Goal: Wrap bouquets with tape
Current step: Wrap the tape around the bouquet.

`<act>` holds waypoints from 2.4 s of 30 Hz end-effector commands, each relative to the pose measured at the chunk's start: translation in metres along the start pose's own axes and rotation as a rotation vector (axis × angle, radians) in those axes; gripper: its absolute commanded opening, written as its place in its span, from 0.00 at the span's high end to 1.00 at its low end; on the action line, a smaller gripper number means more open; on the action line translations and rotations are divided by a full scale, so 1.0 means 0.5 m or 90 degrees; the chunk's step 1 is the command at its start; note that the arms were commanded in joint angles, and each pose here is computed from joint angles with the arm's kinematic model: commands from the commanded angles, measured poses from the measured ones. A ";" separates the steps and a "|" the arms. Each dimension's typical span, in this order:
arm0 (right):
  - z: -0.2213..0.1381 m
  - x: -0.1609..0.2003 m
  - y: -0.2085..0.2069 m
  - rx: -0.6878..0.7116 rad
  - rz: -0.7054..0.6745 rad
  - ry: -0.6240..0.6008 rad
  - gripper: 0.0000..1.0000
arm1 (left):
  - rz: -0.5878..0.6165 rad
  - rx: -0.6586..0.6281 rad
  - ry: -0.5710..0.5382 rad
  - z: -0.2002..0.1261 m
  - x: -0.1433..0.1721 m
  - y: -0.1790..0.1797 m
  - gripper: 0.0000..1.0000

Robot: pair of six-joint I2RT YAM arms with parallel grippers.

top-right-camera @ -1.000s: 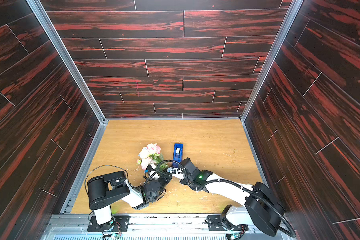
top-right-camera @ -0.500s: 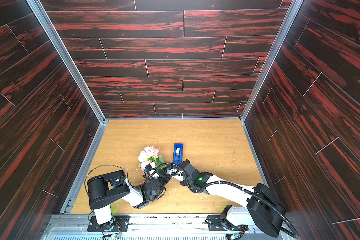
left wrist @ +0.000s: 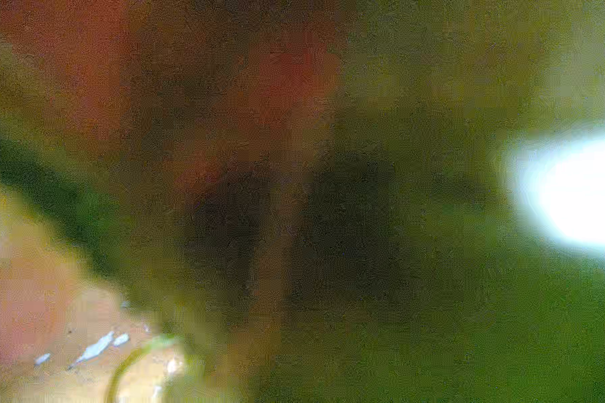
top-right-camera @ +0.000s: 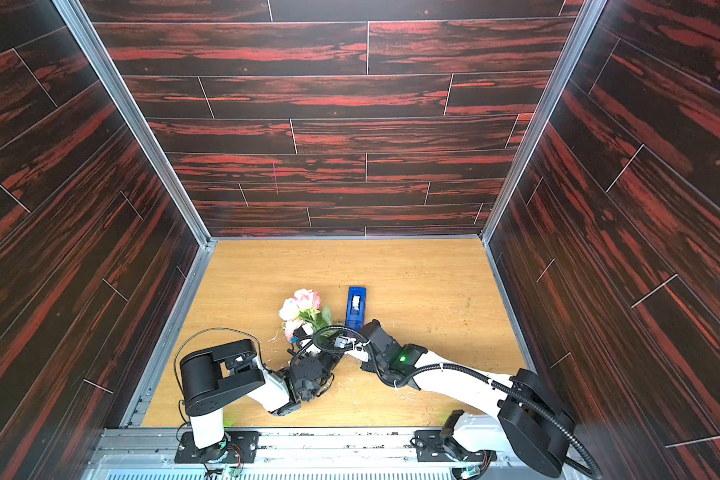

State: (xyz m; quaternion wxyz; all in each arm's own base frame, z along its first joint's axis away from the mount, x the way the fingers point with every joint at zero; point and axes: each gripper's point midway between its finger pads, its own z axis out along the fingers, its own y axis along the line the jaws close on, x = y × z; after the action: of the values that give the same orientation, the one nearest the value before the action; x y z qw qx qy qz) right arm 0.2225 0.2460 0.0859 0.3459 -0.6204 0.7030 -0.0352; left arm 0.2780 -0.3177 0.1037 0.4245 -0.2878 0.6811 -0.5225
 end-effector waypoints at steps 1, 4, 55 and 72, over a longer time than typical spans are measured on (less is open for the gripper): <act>-0.040 -0.041 0.076 -0.154 -0.053 -0.063 0.56 | 0.016 0.026 0.031 0.009 0.010 -0.029 1.00; -0.074 -0.062 0.068 -0.232 0.005 -0.101 0.47 | 0.020 0.034 0.049 0.005 0.017 -0.035 1.00; -0.004 -0.030 0.026 -0.270 0.096 -0.075 1.00 | 0.046 0.022 0.033 -0.044 0.011 -0.028 0.48; 0.026 -0.034 0.000 0.008 -0.021 -0.027 1.00 | 0.015 0.002 0.024 -0.034 0.016 -0.004 0.46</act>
State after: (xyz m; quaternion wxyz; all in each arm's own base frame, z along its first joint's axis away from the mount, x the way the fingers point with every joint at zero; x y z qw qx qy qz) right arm 0.2287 0.2572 0.0739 0.3354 -0.6234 0.7061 -0.0172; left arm 0.2571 -0.3129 0.0974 0.4207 -0.2591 0.7062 -0.5072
